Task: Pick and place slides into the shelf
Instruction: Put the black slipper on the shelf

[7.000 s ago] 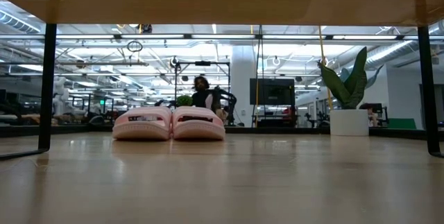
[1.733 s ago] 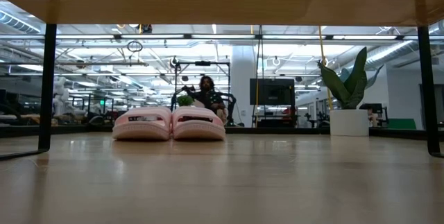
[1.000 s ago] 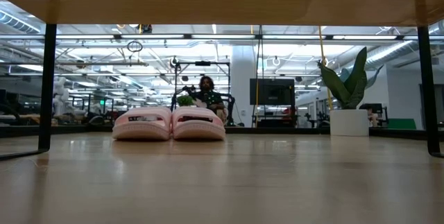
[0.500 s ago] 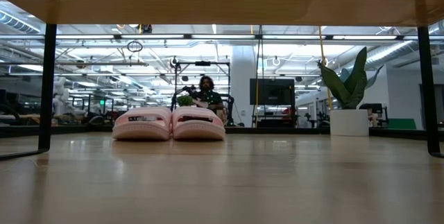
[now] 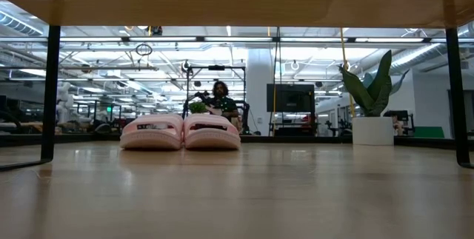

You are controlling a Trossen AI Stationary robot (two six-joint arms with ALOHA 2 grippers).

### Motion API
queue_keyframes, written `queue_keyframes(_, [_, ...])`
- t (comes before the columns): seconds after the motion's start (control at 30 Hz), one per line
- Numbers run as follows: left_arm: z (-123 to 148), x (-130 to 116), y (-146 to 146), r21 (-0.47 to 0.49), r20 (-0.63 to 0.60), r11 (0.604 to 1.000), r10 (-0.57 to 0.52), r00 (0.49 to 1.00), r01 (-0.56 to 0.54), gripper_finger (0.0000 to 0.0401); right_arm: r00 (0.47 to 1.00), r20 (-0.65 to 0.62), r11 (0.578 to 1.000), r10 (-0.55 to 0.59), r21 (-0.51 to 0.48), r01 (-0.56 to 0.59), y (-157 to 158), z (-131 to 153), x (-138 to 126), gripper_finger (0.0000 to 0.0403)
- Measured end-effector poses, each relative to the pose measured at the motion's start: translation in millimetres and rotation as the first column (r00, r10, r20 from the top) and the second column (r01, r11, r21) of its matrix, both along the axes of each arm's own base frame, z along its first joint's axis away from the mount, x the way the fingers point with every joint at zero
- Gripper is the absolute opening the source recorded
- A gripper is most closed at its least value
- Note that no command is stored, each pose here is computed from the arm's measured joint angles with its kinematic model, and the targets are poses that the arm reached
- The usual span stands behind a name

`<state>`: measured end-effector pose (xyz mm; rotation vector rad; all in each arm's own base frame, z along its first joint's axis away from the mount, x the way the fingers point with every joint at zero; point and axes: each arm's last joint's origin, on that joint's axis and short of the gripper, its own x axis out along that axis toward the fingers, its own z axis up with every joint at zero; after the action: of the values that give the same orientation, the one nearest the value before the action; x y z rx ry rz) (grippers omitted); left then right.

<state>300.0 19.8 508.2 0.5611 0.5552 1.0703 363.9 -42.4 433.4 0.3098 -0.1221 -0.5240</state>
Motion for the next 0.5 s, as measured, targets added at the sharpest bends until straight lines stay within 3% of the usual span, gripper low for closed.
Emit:
queue_keyframes(0.13, [0, -3, -1, -0.013, 0.015, 1.0, 0.001, 1.0, -0.001, 0.0, 1.0, 0.015, 1.0, 0.002, 0.011, -0.002, 0, 1, 0, 0.0139])
queue_keyframes(0.2, [-2, -3, 1, 0.012, -0.001, 0.998, 0.062, 0.998, -0.062, 0.0, 0.99, 0.084, 0.994, 0.109, -0.006, -0.109, 3, 7, 1, 0.0147])
queue_keyframes(0.27, [-8, 2, 6, 0.013, -0.016, 0.997, 0.075, 0.997, -0.074, 0.0, 0.969, 0.126, 0.975, 0.213, -0.091, -0.202, 8, 12, 5, 0.0156])
queue_keyframes(0.37, [-16, 8, 9, 0.023, -0.057, 0.995, 0.095, 0.994, -0.094, 0.0, 0.969, 0.107, 0.971, 0.223, -0.11, -0.212, 16, 13, 5, 0.0169])
queue_keyframes(0.5, [-27, 15, 10, -0.009, -0.087, 0.999, 0.039, 0.995, -0.039, 0.0, 0.977, 0.081, 0.978, 0.196, -0.089, -0.189, 19, 9, 6, 0.0182])
